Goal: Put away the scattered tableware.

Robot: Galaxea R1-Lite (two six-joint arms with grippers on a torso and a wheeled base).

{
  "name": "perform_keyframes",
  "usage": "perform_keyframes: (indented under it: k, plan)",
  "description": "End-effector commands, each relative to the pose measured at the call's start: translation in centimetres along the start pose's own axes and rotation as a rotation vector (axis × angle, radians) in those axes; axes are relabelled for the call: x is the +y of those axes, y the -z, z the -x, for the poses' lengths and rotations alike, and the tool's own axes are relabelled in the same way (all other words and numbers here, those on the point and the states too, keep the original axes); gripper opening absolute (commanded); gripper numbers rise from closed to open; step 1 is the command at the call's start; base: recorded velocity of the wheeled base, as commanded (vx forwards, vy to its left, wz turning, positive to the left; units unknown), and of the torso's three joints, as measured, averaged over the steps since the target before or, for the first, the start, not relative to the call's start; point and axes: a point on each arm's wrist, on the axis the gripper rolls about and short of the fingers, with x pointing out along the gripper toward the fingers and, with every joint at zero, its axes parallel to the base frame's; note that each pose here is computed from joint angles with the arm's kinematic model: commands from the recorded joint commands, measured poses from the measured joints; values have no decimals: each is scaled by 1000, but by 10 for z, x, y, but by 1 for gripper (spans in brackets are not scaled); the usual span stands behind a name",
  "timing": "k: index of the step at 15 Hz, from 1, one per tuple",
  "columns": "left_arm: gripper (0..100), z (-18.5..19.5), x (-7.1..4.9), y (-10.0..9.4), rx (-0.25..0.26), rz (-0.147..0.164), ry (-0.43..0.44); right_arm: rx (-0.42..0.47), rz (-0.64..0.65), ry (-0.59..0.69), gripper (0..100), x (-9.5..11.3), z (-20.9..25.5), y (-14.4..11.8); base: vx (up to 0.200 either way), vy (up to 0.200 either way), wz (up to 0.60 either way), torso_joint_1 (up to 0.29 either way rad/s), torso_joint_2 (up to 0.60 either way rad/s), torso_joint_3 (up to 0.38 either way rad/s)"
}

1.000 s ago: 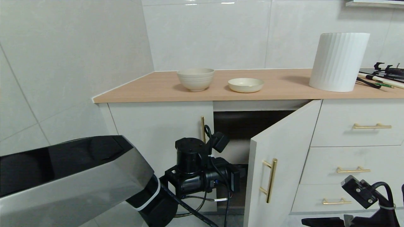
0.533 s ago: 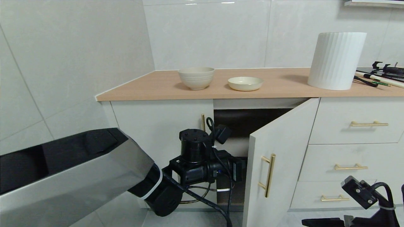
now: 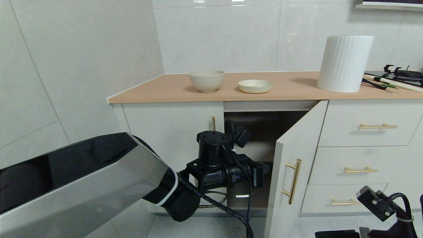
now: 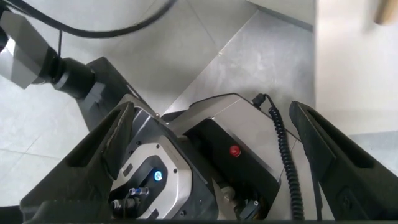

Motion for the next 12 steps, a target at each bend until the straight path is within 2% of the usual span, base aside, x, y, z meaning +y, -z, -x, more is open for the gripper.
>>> perform_keyframes:
  k: [1,3,4,5,6,7,8,9,10,12]
  plan:
    - [0,-12,0,2,19,6,0,9,1,-6,100,1,-1,1,0,0,0,0,0,0]
    - [0,-21,-4,-3,49,22,-25,0,11,-17,100,3,1,1,0,0,0,0,0,0]
    - [0,-25,-9,-6,55,21,-35,-5,17,-25,100,5,3,1,0,0,0,0,0,0]
    - [0,-29,-21,-13,57,17,-29,0,29,-45,100,8,4,3,0,0,0,0,0,0]
    - [0,-35,-46,-23,59,-2,7,3,45,-70,100,13,6,6,0,0,0,0,0,0]
    - [0,-41,-77,-29,79,-18,62,8,63,-101,100,18,9,10,0,0,0,0,0,0]
    - [0,-44,-102,-32,98,-30,106,8,79,-127,100,22,12,12,0,0,0,0,0,0]
    - [0,-42,-119,-37,96,-42,137,-3,99,-155,100,27,17,15,0,0,0,0,0,0]
    - [0,-39,-121,-40,90,-44,137,-7,105,-163,100,28,19,16,0,0,0,0,0,0]
    - [0,-12,-99,-51,40,-26,-2,-22,112,-167,100,29,21,15,0,0,0,0,0,0]
